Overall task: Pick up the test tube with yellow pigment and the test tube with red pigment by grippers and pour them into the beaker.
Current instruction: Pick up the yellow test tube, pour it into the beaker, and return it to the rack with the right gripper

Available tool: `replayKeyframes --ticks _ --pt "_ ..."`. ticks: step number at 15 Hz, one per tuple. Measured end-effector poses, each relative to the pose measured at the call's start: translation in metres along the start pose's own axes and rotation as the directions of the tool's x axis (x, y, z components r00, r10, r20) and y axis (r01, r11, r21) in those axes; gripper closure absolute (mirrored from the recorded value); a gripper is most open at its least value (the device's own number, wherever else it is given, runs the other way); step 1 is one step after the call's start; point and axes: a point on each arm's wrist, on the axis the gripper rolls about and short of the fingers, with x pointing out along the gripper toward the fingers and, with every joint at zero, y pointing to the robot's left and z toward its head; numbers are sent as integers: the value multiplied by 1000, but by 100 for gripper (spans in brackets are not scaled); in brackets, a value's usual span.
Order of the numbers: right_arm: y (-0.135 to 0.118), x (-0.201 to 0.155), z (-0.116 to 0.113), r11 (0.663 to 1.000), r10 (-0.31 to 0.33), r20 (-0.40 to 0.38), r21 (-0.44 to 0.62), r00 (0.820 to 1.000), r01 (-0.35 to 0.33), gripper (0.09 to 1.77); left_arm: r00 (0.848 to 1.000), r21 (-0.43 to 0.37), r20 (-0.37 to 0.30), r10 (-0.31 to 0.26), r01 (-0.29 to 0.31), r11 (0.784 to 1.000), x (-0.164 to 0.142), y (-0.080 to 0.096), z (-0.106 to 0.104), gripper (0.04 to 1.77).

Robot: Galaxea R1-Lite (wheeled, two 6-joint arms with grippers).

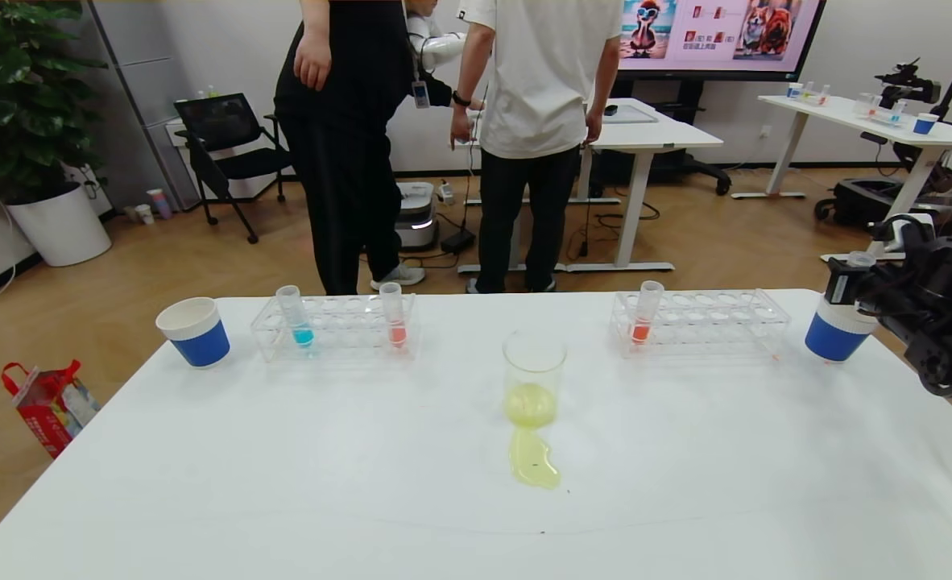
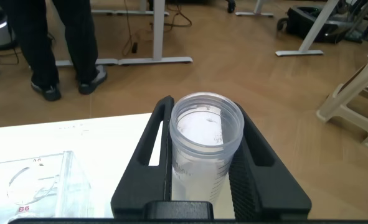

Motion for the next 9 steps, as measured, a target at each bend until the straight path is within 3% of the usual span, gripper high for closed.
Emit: replayKeyframes --ticks 9 --pt "-2 2 -11 1000 -7 -25 2 1000 7 134 1000 0 0 0 0 1000 0 0 0 6"
